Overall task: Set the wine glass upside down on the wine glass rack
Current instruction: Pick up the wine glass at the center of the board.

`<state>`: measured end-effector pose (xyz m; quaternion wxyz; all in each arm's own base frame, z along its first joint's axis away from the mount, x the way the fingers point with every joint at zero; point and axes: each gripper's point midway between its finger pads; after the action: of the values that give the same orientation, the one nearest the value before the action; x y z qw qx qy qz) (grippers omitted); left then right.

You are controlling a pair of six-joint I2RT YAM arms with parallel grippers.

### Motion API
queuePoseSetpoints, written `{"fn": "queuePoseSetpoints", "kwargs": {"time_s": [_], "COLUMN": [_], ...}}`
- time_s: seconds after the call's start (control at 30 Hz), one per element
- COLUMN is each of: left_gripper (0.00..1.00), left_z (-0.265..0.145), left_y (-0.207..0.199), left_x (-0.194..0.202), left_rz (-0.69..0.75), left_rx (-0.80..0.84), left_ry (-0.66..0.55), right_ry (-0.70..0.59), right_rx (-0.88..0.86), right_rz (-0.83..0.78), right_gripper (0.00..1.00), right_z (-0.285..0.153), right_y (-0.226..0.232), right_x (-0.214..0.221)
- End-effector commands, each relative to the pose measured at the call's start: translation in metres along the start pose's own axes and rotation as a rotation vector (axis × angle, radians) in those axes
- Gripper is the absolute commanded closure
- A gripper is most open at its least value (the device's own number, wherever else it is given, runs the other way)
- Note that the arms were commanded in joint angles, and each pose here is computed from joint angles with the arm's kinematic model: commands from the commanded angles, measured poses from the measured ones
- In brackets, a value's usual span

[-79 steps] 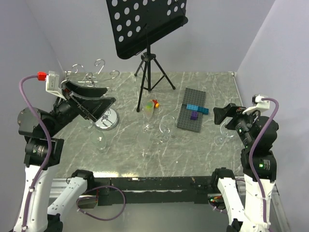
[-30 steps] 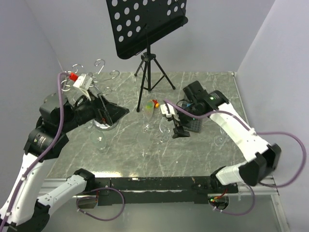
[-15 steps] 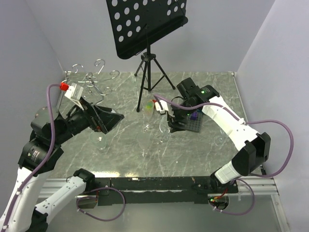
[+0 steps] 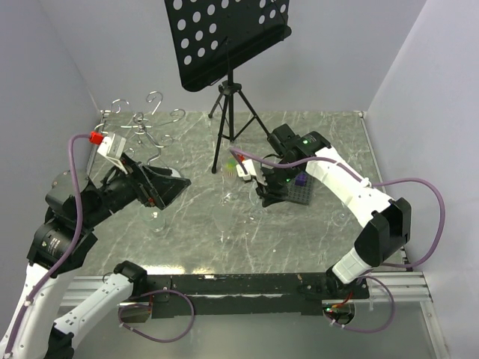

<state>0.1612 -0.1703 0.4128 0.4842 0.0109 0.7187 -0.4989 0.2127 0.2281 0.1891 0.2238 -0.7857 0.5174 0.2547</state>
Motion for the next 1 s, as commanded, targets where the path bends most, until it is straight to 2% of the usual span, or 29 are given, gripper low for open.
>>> {"fn": "queuePoseSetpoints", "kwargs": {"time_s": [0.0, 0.27, 0.7, 0.8, 0.9, 0.97], "left_gripper": [0.03, 0.04, 0.04, 0.03, 0.04, 0.04], "left_z": [-0.002, -0.002, -0.002, -0.001, -0.001, 0.000], "left_y": [-0.012, -0.017, -0.023, -0.023, -0.025, -0.025], "left_x": [-0.006, -0.004, -0.004, -0.004, -0.003, -0.002], "left_rz": [0.004, -0.005, -0.011, -0.014, -0.019, -0.027], "left_rx": [0.046, 0.077, 0.105, 0.107, 0.117, 0.124], "left_ry": [-0.025, -0.013, -0.007, -0.007, -0.003, 0.003], "right_ry": [-0.015, -0.025, -0.007, -0.013, -0.020, -0.031], "right_rx": [-0.006, -0.014, -0.017, -0.016, -0.012, 0.000], "right_rz": [-0.027, -0.003, 0.043, 0.041, 0.042, 0.041], "right_gripper": [0.64, 0.85, 0.79, 0.87, 1.00, 1.00], "right_z": [-0.006, -0.006, -0.002, -0.003, -0.005, -0.009], "right_y": [-0.003, -0.002, -0.003, -0.003, -0.004, -0.004], "right_x": [-0.012, -0.014, -0.008, -0.011, -0.014, -0.019]}}
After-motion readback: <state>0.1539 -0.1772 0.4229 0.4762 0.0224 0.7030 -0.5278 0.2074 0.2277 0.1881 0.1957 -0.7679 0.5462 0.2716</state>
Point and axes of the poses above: each gripper's point midway between its finger pads, its own z axis out along the fingers, its own y axis along the line the jaws close on, x = y × z, and after that the axes turned 12 degrees about -z, right-handed
